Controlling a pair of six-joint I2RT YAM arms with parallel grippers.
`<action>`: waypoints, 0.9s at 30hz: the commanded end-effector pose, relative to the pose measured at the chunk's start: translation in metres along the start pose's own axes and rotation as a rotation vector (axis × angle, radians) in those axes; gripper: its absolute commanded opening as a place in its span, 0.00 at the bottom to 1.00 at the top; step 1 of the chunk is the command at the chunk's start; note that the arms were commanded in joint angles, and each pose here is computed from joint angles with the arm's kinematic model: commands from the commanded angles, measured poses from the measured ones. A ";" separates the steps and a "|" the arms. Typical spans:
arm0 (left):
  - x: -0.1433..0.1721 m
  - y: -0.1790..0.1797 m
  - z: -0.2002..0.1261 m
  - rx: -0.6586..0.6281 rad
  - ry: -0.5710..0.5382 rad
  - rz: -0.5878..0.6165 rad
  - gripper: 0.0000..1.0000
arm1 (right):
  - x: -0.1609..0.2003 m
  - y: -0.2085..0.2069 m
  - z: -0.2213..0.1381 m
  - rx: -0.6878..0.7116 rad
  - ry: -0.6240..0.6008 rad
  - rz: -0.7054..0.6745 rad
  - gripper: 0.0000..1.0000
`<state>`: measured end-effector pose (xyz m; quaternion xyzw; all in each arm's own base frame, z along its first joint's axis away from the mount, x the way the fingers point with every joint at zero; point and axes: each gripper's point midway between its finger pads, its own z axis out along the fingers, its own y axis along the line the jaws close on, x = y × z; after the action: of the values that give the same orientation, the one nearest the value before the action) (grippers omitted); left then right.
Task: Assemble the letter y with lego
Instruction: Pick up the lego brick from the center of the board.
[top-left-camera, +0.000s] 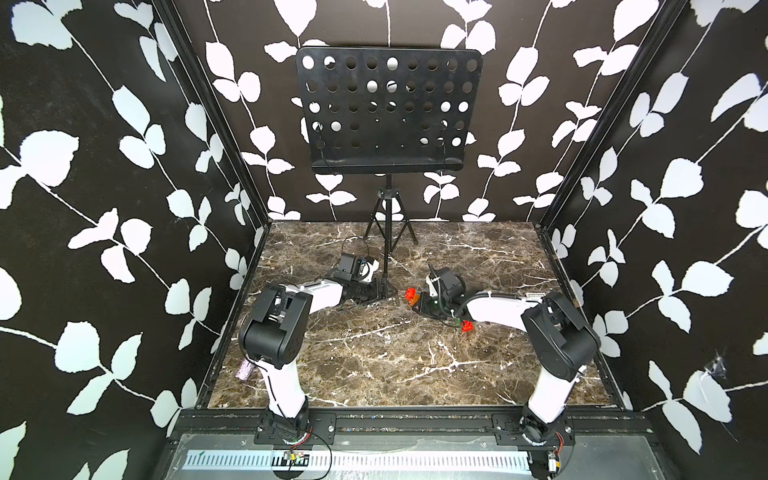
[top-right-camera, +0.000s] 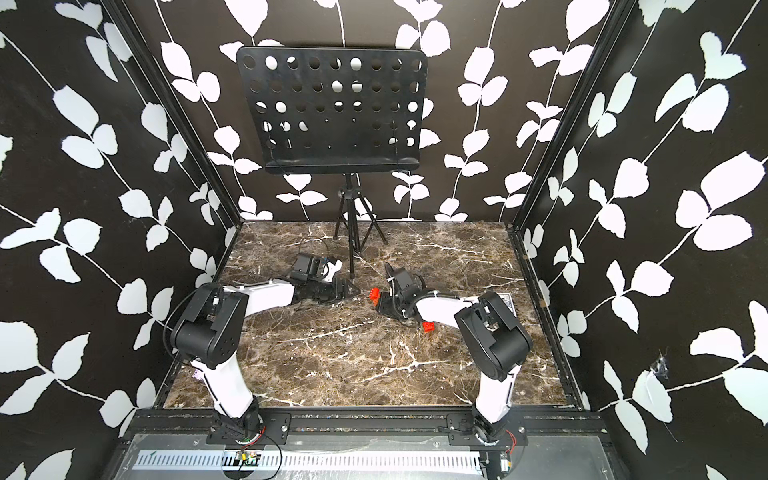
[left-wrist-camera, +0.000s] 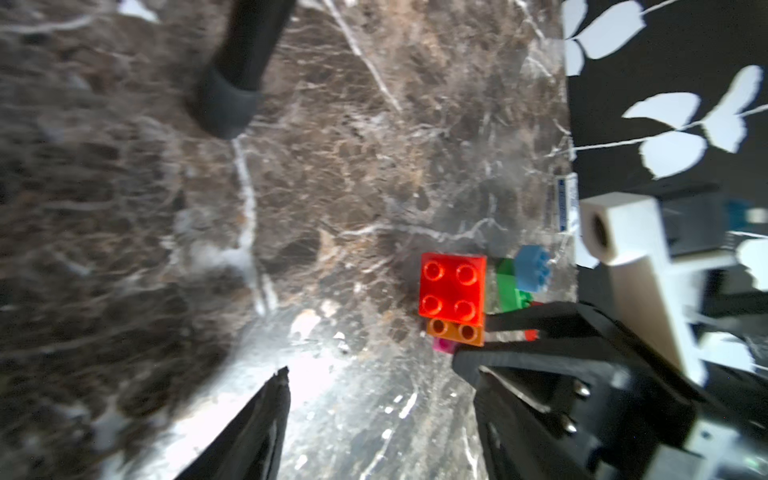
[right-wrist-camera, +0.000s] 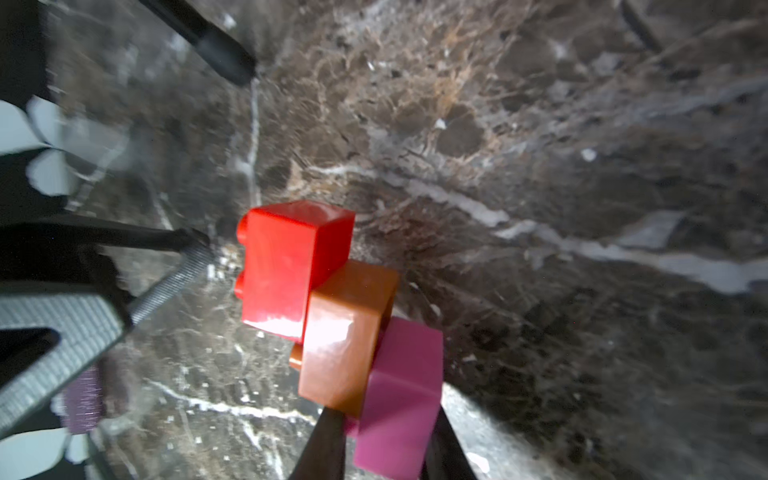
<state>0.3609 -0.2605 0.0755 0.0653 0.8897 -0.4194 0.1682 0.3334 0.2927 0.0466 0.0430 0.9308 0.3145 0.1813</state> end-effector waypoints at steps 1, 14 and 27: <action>-0.017 -0.039 -0.015 0.119 -0.050 0.073 0.75 | -0.026 0.037 -0.012 -0.187 -0.125 0.040 0.22; 0.002 -0.051 0.008 0.104 0.031 0.104 0.73 | -0.024 0.056 -0.013 -0.293 -0.169 0.075 0.22; -0.005 -0.042 0.013 0.045 0.003 0.104 0.63 | -0.017 0.065 -0.008 -0.328 -0.163 0.079 0.22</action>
<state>0.3539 -0.2968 0.0997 0.1138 0.8731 -0.4382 0.1810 0.3438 0.3304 0.0887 0.0742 0.8611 0.4431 0.2382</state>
